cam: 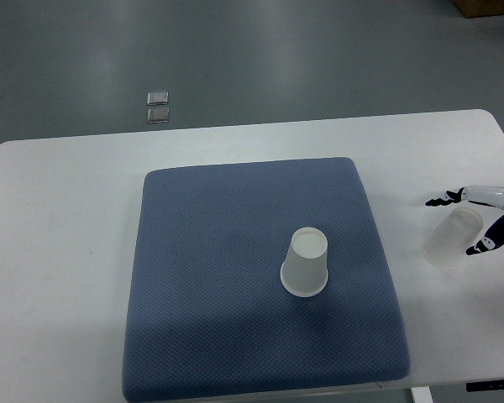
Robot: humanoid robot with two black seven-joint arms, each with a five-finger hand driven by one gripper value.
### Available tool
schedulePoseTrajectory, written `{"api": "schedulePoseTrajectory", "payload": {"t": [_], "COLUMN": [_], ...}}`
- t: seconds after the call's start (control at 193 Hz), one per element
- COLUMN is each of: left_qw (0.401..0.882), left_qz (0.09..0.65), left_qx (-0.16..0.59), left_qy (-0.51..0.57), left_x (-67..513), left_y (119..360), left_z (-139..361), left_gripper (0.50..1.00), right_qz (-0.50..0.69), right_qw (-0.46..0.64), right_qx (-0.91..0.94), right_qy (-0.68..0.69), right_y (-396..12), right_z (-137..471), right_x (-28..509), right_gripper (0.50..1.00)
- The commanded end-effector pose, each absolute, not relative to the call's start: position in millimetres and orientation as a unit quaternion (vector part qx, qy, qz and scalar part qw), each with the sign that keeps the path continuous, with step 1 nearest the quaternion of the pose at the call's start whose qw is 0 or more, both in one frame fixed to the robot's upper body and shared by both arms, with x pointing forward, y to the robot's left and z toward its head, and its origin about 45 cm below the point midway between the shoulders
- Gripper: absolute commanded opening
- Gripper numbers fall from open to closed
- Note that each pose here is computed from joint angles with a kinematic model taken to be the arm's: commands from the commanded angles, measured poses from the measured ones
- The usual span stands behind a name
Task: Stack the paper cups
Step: 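Close the right hand fingers around the white cup, then carry the cup with the right hand over the cup on the pad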
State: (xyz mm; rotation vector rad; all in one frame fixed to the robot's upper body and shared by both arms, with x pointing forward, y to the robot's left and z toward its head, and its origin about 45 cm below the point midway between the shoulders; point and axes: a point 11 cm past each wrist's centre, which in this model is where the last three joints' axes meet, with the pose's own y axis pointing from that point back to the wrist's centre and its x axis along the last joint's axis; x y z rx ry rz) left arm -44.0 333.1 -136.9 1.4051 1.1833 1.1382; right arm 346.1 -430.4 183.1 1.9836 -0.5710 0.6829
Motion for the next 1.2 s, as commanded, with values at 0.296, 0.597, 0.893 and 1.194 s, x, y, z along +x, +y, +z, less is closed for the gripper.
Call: {"api": "schedulePoseTrajectory", "payload": {"t": [0.296, 0.597, 0.893, 1.194], "left_qw": [0.471, 0.470, 0.471, 0.471], "left_qz": [0.465, 0.465, 0.465, 0.465], "left_qx": [0.573, 0.574, 0.573, 0.573], "left_qy": [0.483, 0.483, 0.483, 0.483], "left_x": [-44, -44, -44, -44], "left_y": [333, 334, 333, 333], "left_z": [-137, -137, -137, -137], "left_gripper": [1.000, 1.000, 1.000, 1.000], "right_qz": [0.286, 0.291, 0.322, 0.363], "right_qw": [0.471, 0.471, 0.446, 0.366], "right_qx": [0.804, 0.801, 0.801, 0.837], "right_qy": [-0.224, -0.228, -0.237, -0.184], "right_y": [-431, -433, -416, -340], "right_z": [180, 185, 215, 264], "right_x": [344, 347, 371, 387], "right_gripper": [0.627, 0.613, 0.619, 0.629]}}
